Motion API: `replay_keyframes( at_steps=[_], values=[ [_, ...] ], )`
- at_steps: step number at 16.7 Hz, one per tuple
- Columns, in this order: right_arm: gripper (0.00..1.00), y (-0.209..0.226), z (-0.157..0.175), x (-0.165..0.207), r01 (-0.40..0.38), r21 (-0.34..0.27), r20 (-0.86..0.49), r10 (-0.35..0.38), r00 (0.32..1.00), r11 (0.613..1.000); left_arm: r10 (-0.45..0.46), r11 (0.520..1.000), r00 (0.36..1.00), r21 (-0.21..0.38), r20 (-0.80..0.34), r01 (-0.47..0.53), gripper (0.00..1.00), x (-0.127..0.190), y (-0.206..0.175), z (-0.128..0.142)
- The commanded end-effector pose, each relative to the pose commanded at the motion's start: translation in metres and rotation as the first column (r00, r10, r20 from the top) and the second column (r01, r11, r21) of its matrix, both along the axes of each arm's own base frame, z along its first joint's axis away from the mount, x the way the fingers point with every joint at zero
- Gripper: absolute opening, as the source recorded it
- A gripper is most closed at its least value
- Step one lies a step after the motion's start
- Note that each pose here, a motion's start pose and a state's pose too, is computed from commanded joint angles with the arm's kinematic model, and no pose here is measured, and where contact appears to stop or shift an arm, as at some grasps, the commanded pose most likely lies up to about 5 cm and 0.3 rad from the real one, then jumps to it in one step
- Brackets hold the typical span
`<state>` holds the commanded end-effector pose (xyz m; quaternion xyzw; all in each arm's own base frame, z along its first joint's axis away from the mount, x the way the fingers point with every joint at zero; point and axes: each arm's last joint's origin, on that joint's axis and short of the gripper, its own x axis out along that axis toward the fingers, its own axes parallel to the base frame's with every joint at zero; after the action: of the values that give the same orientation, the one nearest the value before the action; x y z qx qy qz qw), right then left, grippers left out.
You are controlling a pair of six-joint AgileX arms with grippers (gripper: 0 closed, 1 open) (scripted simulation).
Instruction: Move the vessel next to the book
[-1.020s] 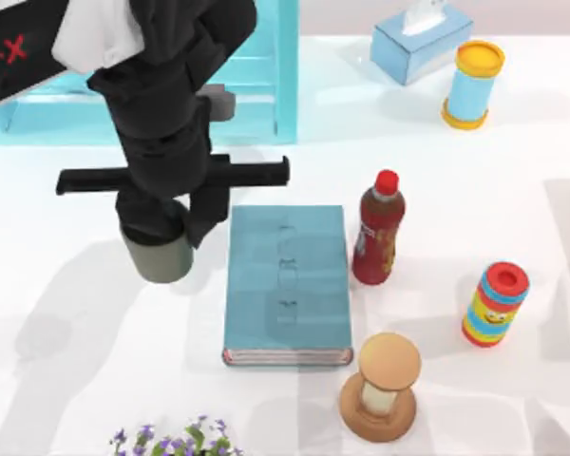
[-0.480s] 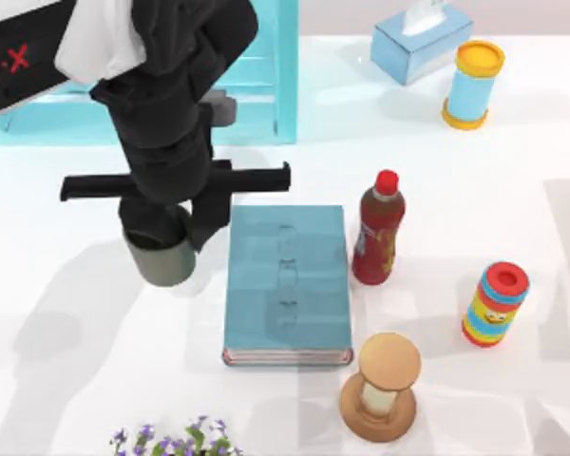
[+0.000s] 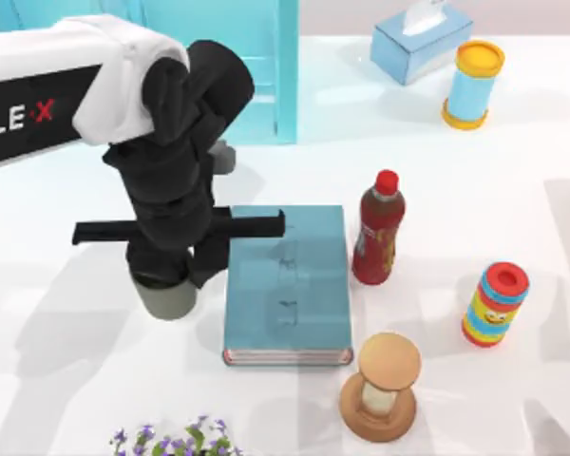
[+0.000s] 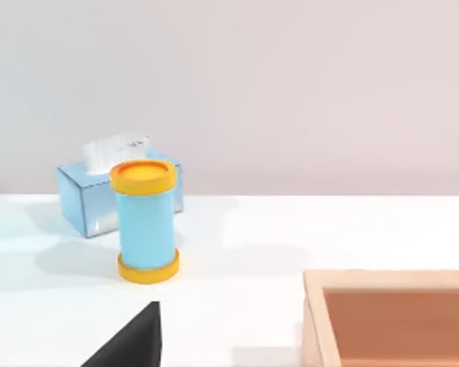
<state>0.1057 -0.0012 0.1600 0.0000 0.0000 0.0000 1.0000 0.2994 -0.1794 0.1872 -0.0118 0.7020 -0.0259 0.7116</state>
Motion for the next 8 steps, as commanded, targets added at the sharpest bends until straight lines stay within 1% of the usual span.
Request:
replay_keyframes(
  at_steps=[3,8],
  values=[
    [1.0,0.0,0.0,0.0,0.0,0.0,0.0,0.0,1.0,1.0,0.0,1.0,1.0,0.0,0.0,0.0,0.0,0.0,0.0,-0.0002],
    [1.0,0.0,0.0,0.0,0.0,0.0,0.0,0.0,1.0,1.0,0.0,1.0,1.0,0.0,0.0,0.0,0.38,0.0,0.0,-0.0002]
  ],
)
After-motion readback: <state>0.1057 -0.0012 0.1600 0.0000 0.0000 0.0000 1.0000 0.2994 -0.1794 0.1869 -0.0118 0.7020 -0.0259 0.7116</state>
